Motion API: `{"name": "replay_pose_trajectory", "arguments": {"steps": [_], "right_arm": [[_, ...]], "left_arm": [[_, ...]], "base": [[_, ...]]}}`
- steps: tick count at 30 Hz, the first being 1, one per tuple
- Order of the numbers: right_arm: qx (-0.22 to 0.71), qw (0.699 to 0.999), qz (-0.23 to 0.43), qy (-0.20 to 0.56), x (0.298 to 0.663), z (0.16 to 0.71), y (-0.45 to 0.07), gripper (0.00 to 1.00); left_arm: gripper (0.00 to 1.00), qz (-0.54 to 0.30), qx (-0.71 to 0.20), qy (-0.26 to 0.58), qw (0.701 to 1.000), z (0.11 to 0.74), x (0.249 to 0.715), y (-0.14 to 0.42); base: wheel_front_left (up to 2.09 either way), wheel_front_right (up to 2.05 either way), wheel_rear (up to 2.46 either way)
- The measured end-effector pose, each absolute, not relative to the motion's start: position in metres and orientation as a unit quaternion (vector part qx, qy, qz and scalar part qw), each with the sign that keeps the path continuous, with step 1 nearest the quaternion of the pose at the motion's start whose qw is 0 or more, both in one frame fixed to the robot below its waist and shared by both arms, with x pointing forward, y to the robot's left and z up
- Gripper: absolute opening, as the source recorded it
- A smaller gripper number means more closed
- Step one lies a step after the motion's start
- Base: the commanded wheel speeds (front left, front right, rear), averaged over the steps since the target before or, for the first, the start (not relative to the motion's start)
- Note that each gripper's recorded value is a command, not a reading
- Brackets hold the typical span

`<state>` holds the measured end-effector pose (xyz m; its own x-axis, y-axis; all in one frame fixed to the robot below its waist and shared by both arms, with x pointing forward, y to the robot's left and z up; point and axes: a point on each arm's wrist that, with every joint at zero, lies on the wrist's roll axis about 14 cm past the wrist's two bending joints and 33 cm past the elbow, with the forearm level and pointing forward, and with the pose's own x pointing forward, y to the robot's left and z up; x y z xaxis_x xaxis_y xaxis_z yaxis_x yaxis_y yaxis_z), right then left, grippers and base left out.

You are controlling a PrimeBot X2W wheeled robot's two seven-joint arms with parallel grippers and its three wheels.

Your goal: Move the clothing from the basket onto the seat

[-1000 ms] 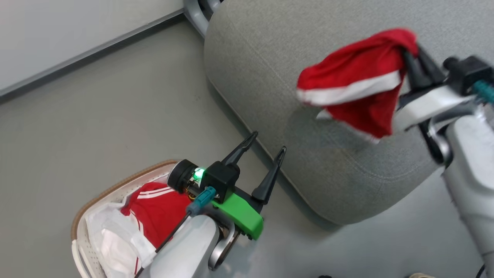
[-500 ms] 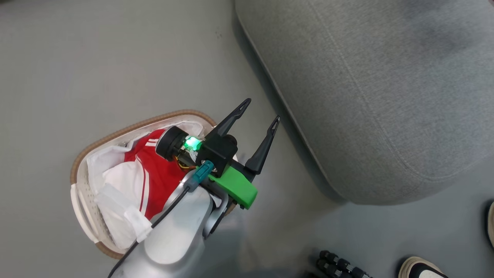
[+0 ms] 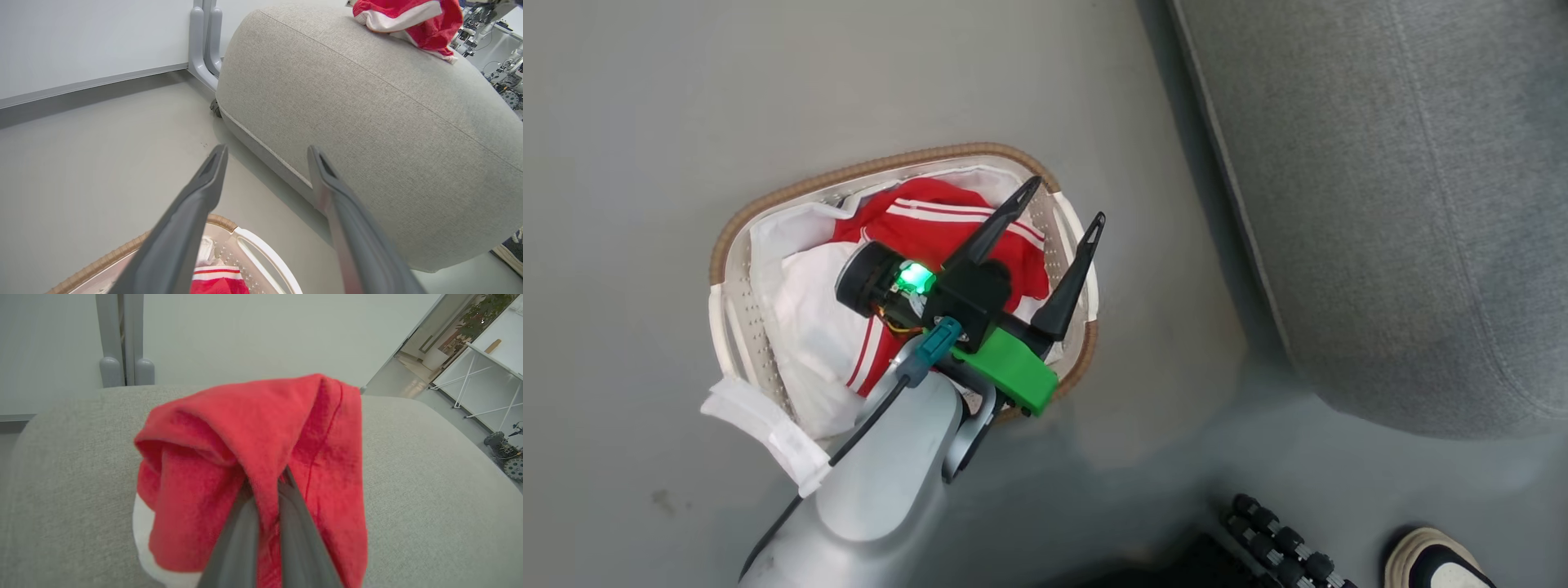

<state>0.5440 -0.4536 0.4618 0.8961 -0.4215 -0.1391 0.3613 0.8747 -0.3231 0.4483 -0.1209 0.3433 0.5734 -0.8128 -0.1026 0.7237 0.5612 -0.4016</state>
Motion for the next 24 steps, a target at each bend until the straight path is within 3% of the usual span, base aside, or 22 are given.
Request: {"name": "replay_pose_trajectory", "arguments": {"steps": [1, 2, 3, 18, 24], "right_arm": [[-0.138, 0.963, -0.202, 0.109, 0.543, 0.451, -0.45, 0.12], [-0.13, 0.964, -0.203, 0.111, 0.542, 0.444, -0.447, 0.43], [-0.124, 0.965, -0.204, 0.112, 0.541, 0.439, -0.445, 1.0], [-0.062, 0.962, -0.244, 0.109, 0.45, 0.42, -0.43, 1.0], [-0.023, 0.97, -0.224, 0.093, 0.437, 0.421, -0.396, 1.0]], "left_arm": [[1.0, -0.435, -0.159, 0.14, 0.875, 0.341, 0.451, -0.117], [1.0, -0.43, -0.159, 0.141, 0.878, 0.339, 0.453, -0.114], [1.0, -0.426, -0.158, 0.143, 0.879, 0.338, 0.455, -0.111], [1.0, -0.334, -0.134, 0.129, 0.924, 0.363, 0.467, -0.056], [1.0, -0.272, -0.116, 0.114, 0.949, 0.38, 0.471, -0.016]], "base": [[0.0, 0.0, 0.0], [0.0, 0.0, 0.0], [0.0, 0.0, 0.0], [0.0, 0.0, 0.0], [0.0, 0.0, 0.0]]}}
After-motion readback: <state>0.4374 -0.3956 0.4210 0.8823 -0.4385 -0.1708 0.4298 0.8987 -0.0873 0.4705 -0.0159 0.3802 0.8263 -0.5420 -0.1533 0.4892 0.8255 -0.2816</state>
